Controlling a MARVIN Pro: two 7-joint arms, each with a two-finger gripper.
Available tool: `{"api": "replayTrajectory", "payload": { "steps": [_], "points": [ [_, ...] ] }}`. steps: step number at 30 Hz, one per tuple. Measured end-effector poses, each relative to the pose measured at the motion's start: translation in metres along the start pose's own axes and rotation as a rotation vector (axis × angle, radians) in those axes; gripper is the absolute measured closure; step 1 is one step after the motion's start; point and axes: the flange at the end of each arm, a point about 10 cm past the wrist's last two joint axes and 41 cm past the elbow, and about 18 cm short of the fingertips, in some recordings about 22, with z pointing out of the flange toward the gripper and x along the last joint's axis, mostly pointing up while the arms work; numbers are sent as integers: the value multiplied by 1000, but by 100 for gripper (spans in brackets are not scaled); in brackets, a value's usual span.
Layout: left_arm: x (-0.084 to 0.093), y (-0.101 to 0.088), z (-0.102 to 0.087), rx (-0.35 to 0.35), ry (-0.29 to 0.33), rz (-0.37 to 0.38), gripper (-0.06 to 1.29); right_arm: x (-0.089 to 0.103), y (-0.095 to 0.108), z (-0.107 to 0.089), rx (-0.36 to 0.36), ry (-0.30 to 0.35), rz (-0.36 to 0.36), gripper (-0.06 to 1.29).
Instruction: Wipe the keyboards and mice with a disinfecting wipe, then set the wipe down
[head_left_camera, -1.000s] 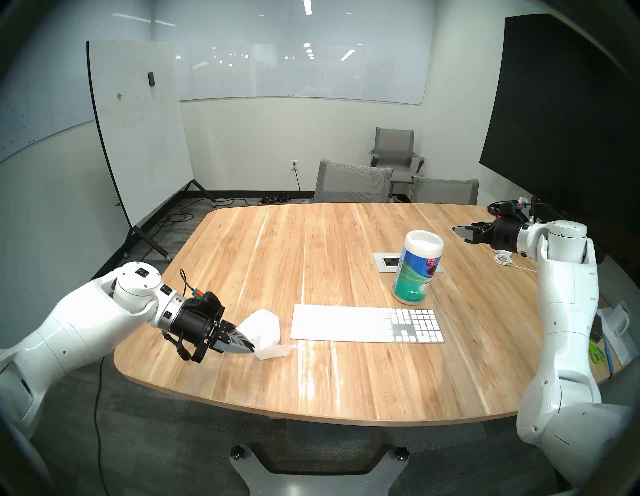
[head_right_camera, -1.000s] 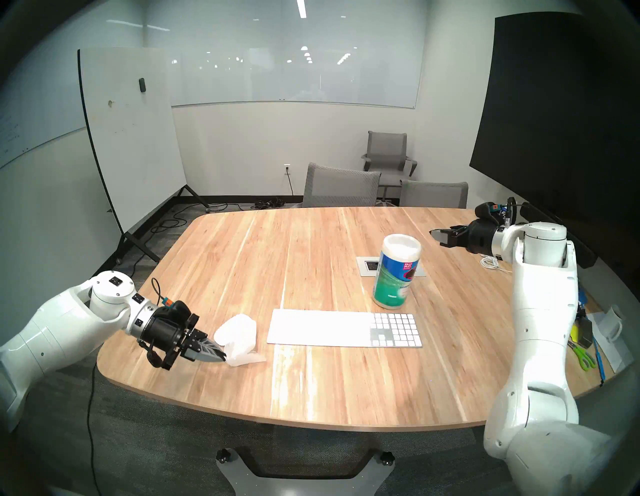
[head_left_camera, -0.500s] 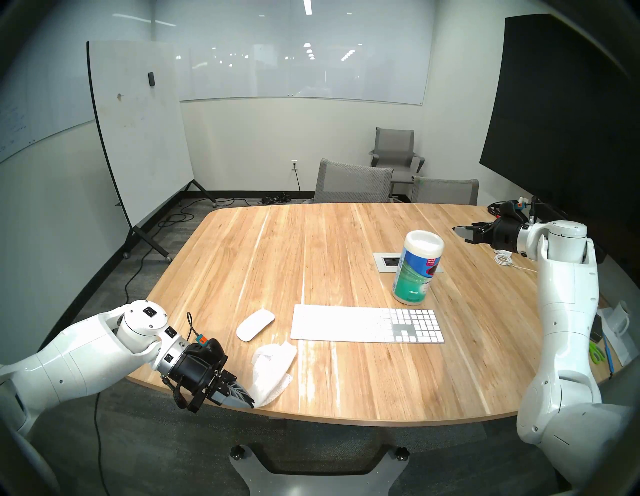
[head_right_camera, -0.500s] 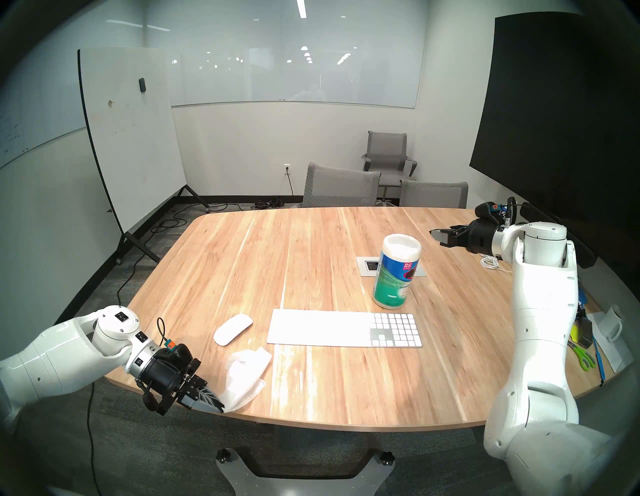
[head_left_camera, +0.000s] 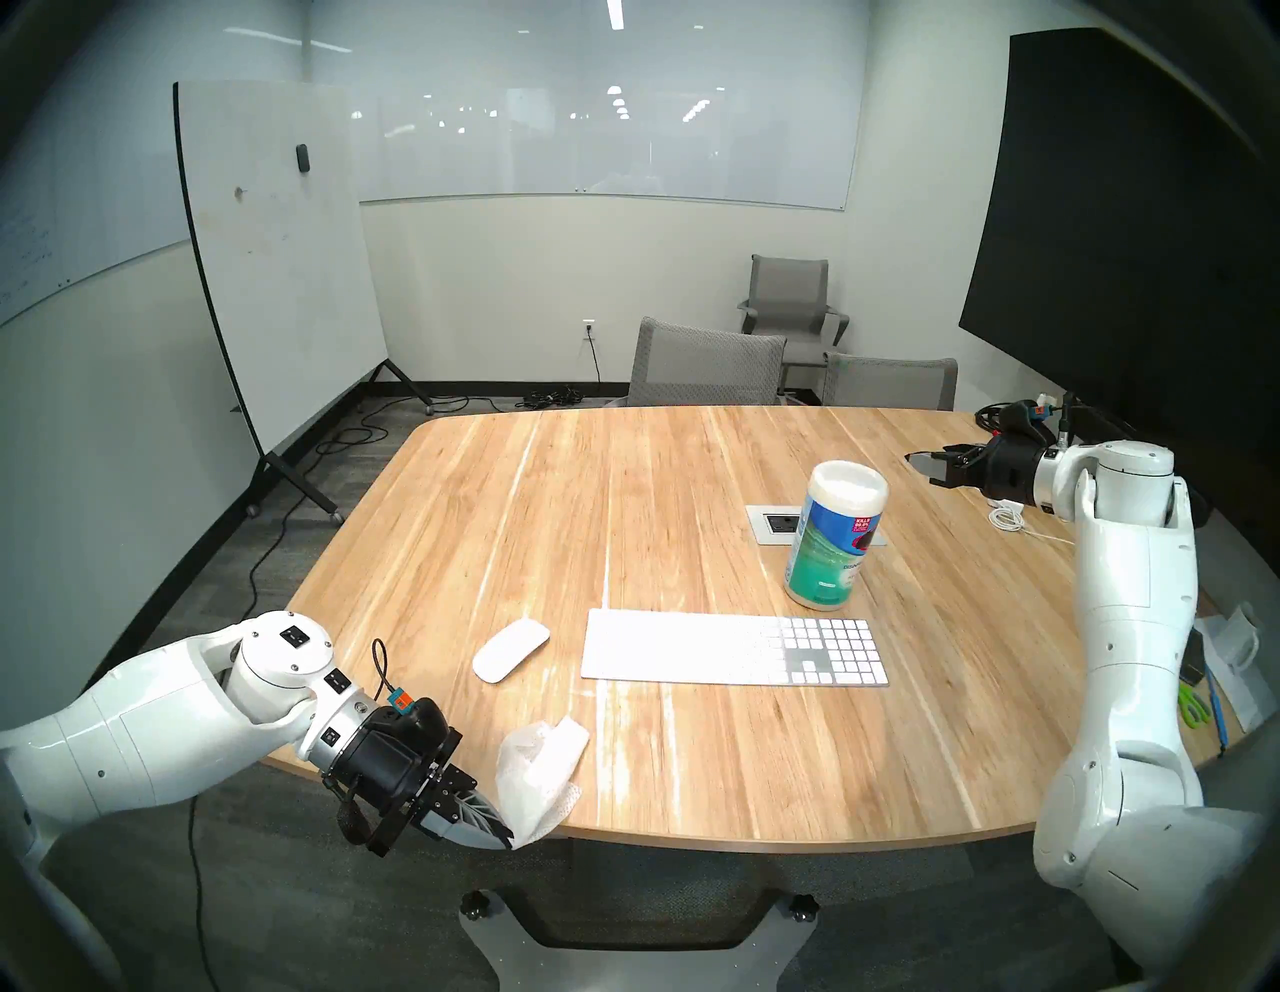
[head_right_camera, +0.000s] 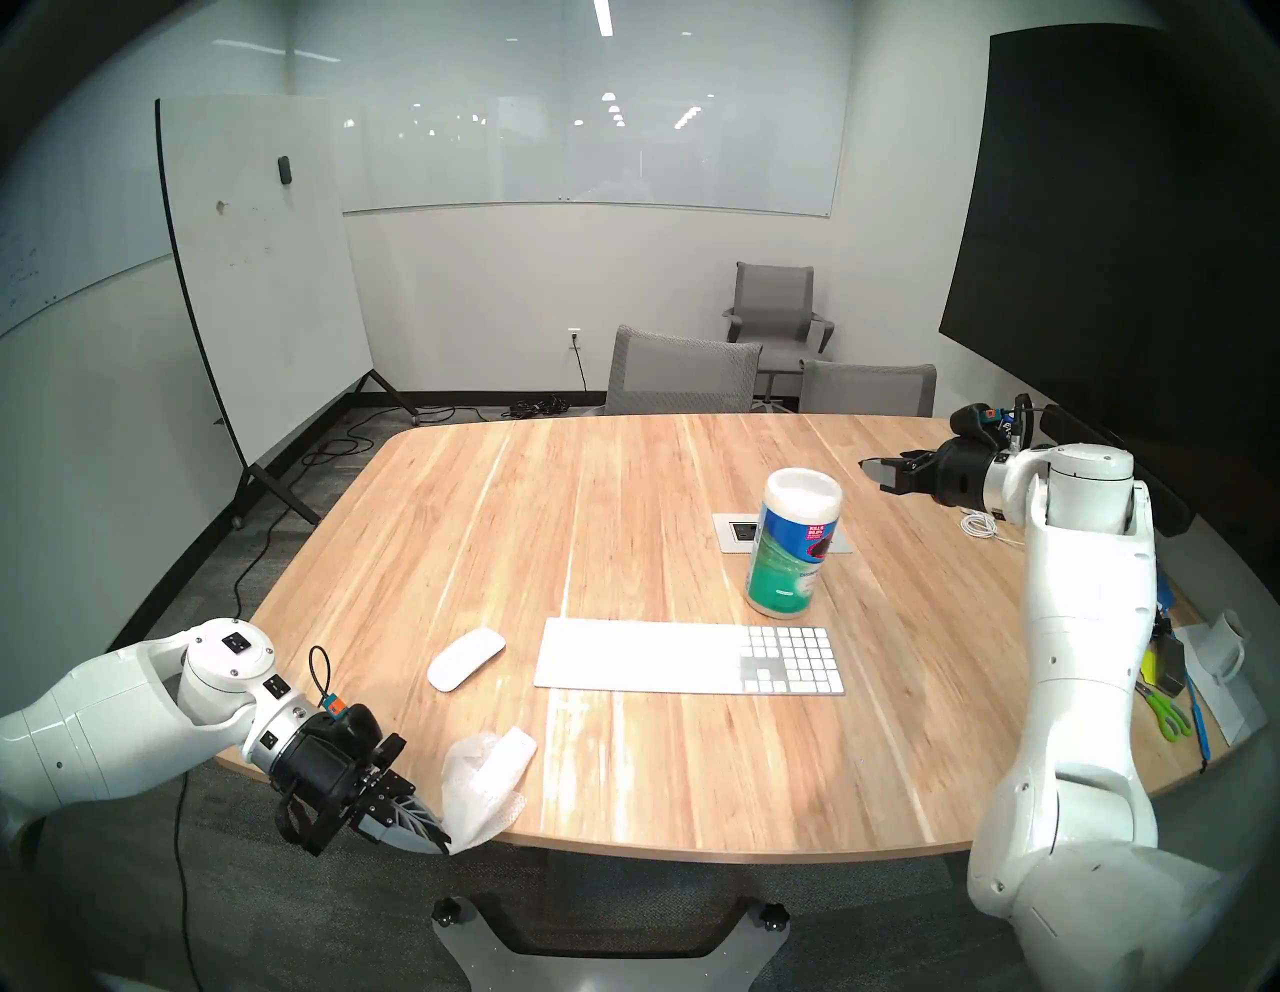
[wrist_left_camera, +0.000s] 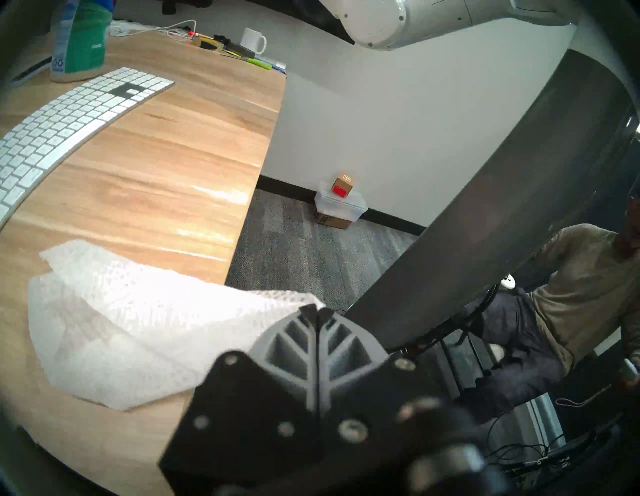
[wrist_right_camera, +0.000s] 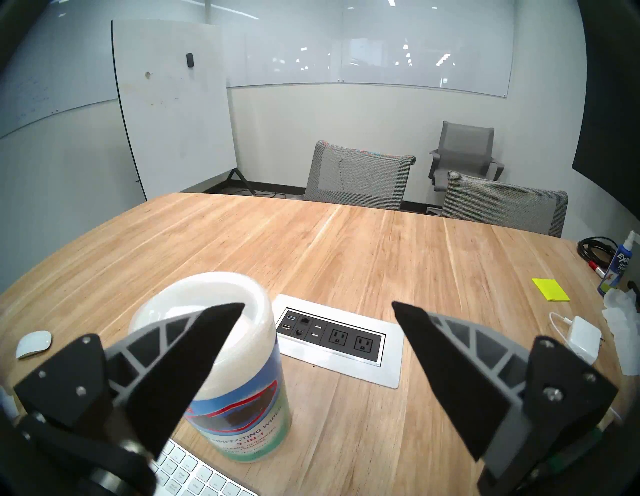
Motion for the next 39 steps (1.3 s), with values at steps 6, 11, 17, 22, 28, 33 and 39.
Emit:
{"api": "replayTrajectory", "payload": {
  "steps": [6,11,17,22,28,33,39],
  "points": [
    [32,4,-6,25,33,90,125,1,0,0,0,1,-1,0],
    [71,3,-21,79,75,192,125,2,0,0,0,4,-4,0],
    [126,4,-50,192,136,329,125,4,0,-1,-1,9,-8,0],
    [164,9,-74,304,177,424,125,7,0,-2,-2,15,-14,0],
    [186,13,-95,422,200,463,125,11,-1,-3,-3,23,-21,0],
    [192,13,-116,540,193,441,125,14,-1,-4,-4,30,-28,0],
    [184,10,-127,628,172,374,125,16,-1,-4,-4,35,-32,0]
  ]
}}
